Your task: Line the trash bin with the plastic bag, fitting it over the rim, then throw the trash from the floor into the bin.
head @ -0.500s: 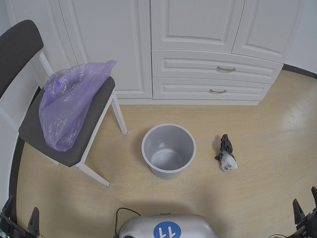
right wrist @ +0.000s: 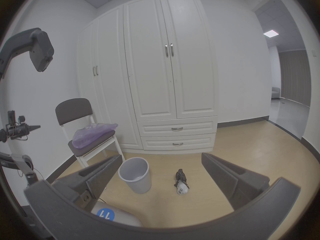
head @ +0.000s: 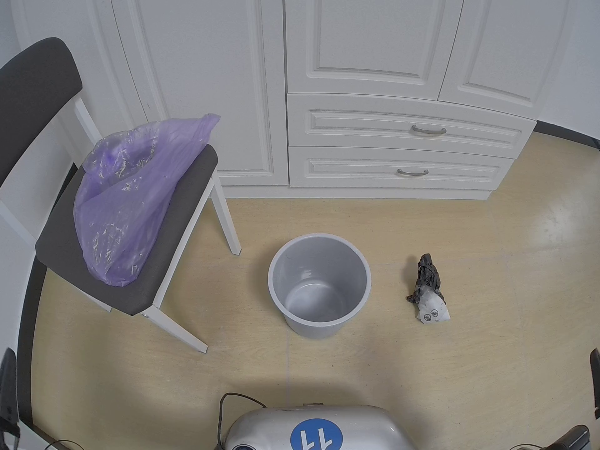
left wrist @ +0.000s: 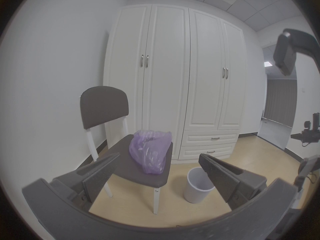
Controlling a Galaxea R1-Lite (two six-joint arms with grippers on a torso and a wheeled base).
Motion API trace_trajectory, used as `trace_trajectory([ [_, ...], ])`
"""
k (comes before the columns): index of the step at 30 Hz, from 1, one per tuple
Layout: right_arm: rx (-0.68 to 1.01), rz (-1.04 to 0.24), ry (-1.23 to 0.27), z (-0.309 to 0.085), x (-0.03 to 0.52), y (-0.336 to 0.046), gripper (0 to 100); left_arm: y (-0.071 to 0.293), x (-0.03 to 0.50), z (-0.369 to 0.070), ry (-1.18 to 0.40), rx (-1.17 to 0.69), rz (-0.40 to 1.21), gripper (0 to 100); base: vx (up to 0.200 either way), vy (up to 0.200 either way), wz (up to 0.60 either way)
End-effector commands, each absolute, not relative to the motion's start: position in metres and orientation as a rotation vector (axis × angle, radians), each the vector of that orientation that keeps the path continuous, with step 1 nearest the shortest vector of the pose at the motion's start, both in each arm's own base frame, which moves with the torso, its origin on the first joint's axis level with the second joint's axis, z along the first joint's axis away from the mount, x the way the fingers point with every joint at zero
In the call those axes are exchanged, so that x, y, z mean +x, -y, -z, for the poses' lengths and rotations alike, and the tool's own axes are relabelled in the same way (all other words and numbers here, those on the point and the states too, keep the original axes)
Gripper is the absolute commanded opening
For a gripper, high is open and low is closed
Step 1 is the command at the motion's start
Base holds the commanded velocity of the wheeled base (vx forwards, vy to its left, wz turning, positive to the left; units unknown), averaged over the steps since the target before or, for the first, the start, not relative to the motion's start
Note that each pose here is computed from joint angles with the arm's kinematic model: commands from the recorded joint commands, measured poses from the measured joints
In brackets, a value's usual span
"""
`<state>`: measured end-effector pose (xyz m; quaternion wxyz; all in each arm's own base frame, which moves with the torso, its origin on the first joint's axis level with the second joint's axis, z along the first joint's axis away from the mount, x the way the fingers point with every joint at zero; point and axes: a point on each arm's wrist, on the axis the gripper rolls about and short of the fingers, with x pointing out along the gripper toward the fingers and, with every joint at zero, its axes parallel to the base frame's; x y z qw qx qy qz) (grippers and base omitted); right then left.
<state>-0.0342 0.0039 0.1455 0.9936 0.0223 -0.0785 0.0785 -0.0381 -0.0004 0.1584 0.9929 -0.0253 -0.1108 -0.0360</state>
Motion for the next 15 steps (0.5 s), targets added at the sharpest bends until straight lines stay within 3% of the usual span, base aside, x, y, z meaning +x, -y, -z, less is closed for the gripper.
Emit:
trace_trajectory([
  [1, 0.010, -0.167, -0.032, -0.223, 0.028, -0.003, 100, 0.003, 0.036, -0.235, -0.038, -0.050, 0.128, 100, 0.000, 0.000, 0.00],
  [8, 0.073, -0.007, -0.130, -0.241, 0.092, 0.006, 100, 0.018, 0.115, -0.242, -0.262, 0.089, 0.174, 100, 0.000, 0.000, 0.00],
  [10, 0.103, 0.092, -0.152, -0.235, 0.109, 0.009, 100, 0.044, 0.146, -0.242, -0.327, 0.172, 0.159, 100, 0.000, 0.000, 0.00],
  [15, 0.106, 0.170, -0.171, -0.226, 0.117, 0.011, 100, 0.098, 0.177, -0.230, -0.403, 0.331, 0.091, 100, 0.000, 0.000, 0.00],
])
